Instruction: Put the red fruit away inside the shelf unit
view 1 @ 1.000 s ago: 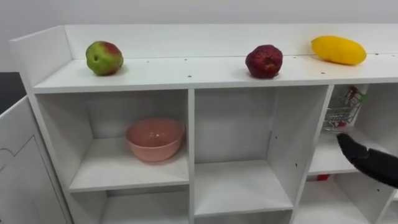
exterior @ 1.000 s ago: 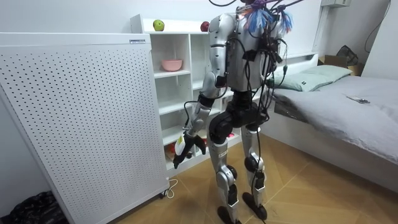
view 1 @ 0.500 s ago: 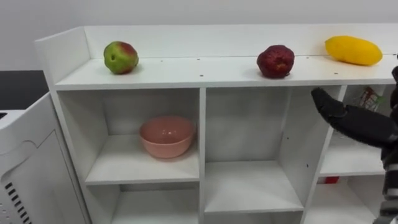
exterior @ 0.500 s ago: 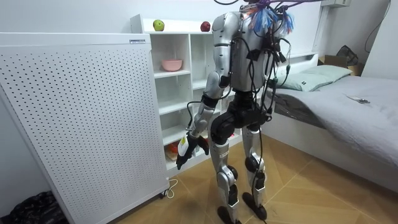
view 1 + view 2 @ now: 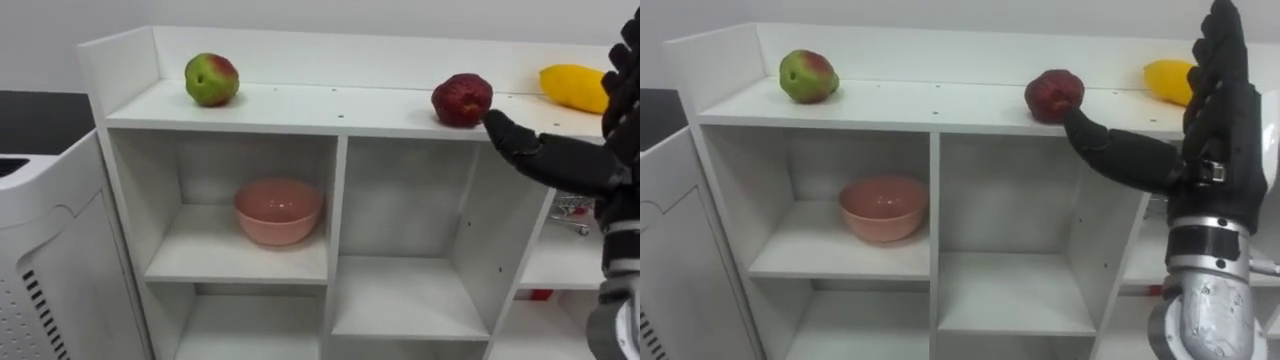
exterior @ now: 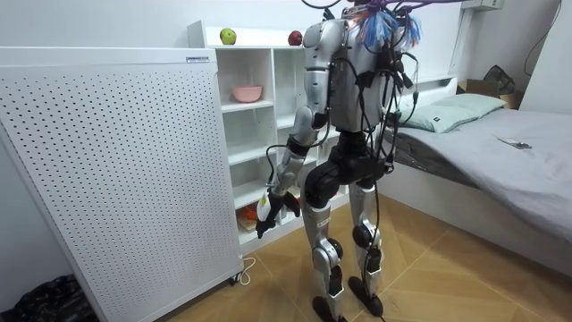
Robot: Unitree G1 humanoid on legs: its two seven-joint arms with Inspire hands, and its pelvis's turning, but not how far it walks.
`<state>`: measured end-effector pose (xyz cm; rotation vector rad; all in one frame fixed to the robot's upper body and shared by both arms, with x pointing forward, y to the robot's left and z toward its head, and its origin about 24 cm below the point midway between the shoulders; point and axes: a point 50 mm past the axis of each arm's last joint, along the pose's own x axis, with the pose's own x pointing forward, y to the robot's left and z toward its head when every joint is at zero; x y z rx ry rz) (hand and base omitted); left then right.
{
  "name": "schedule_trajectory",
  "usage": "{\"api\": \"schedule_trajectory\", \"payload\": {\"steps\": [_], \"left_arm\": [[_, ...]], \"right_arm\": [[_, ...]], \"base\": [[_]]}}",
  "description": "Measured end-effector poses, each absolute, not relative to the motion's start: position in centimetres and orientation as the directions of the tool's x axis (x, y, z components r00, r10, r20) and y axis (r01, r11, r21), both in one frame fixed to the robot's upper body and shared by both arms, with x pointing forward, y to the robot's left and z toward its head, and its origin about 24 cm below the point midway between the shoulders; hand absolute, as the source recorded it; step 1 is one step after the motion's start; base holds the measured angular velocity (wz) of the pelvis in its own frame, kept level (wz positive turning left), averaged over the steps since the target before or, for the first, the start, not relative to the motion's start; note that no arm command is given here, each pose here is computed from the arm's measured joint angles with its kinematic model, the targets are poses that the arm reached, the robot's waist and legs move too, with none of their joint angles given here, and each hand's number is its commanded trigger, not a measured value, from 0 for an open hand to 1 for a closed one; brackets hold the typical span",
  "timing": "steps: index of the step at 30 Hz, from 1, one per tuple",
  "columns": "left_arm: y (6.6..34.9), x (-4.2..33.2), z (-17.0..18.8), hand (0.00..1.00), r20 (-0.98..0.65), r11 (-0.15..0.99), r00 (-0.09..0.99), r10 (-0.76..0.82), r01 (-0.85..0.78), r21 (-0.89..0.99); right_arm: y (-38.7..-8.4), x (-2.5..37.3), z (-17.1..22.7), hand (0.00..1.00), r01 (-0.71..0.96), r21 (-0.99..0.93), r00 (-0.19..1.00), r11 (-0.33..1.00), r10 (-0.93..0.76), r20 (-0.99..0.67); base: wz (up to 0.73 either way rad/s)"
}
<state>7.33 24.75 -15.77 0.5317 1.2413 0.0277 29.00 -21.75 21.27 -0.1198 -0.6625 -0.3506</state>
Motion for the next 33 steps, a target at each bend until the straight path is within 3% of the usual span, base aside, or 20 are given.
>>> {"api": "schedule_trajectory", "payload": {"steps": [7,15,33], "left_arm": [[24.9,7.1,-15.8,0.00,-0.897,0.881,0.317,0.307,0.262,0.394],[25.3,8.5,-15.3,0.00,-0.886,0.874,0.341,0.316,0.260,0.411],[25.8,10.1,-14.6,0.00,-0.888,0.877,0.363,0.283,0.276,0.392]], "right_arm": [[-22.3,31.3,22.6,0.00,0.358,-0.041,0.751,0.933,-0.262,0.606],[-22.1,33.6,20.7,0.00,0.295,-0.108,0.853,0.949,-0.211,0.478],[-23.9,35.2,22.2,0.00,0.286,-0.110,0.876,0.952,-0.214,0.433]], "base": [[0.05],[0.03],[0.01]]}}
